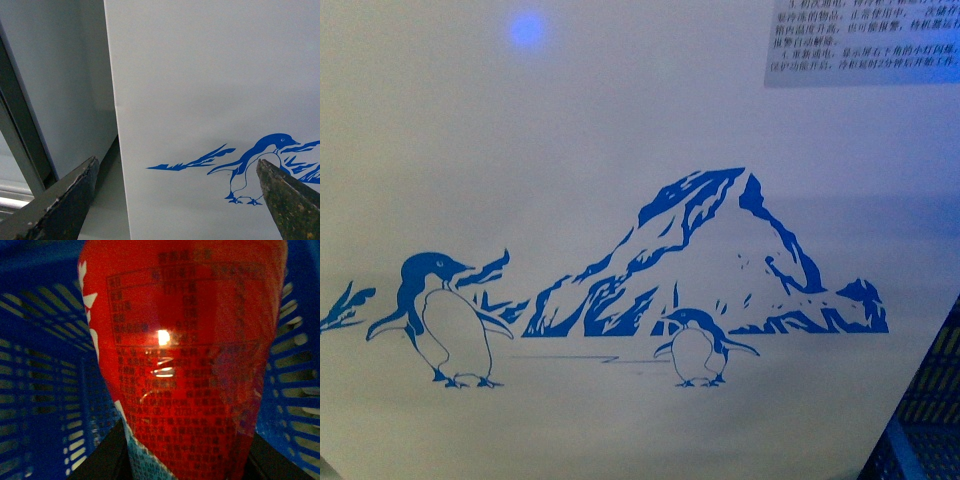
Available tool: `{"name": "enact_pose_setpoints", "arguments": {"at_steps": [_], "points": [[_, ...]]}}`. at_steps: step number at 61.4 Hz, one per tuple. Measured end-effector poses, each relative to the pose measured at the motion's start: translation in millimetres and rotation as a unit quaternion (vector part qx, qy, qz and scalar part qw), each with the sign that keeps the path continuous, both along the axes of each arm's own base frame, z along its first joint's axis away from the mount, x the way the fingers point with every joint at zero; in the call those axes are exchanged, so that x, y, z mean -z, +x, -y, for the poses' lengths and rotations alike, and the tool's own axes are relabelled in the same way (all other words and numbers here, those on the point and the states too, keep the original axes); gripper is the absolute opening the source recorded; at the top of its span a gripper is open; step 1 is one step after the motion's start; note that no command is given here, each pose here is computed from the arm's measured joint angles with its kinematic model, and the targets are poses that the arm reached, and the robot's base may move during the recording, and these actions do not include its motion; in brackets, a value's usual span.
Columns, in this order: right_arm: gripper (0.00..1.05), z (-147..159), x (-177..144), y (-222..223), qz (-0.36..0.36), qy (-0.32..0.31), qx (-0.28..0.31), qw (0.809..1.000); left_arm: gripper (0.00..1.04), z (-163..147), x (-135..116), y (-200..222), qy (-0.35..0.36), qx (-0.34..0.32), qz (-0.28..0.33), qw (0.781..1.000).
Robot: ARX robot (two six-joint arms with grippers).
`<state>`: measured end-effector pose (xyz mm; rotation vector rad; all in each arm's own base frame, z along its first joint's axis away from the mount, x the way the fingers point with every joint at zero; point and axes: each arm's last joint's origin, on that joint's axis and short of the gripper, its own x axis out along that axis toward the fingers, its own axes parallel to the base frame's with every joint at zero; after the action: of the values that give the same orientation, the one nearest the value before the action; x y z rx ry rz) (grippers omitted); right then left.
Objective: Put drink in fridge
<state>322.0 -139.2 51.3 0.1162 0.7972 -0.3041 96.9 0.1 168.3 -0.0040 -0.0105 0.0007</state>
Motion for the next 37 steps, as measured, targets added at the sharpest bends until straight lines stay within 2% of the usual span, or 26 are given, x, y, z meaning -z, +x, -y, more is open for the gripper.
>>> {"name": "enact_pose_setpoints", "arguments": {"at_steps": [5,13,20,37], "points": [[0.38,-7,-42,-12,0.043,-0.007,-0.001,0.999,0.97,0,0,0,0.0,0.0,0.0,1.0],[0.38,-15,-88,-25,0.097,-0.018,0.001,0.995,0.97,0,0,0,0.0,0.0,0.0,1.0],[0.38,-35,-149,-54,0.173,-0.031,0.002,0.984,0.97,0,0,0,0.0,0.0,0.0,1.0],[0.38,-82,-208,-123,0.262,-0.056,0.011,0.963,0.97,0,0,0,0.0,0.0,0.0,1.0]]}}
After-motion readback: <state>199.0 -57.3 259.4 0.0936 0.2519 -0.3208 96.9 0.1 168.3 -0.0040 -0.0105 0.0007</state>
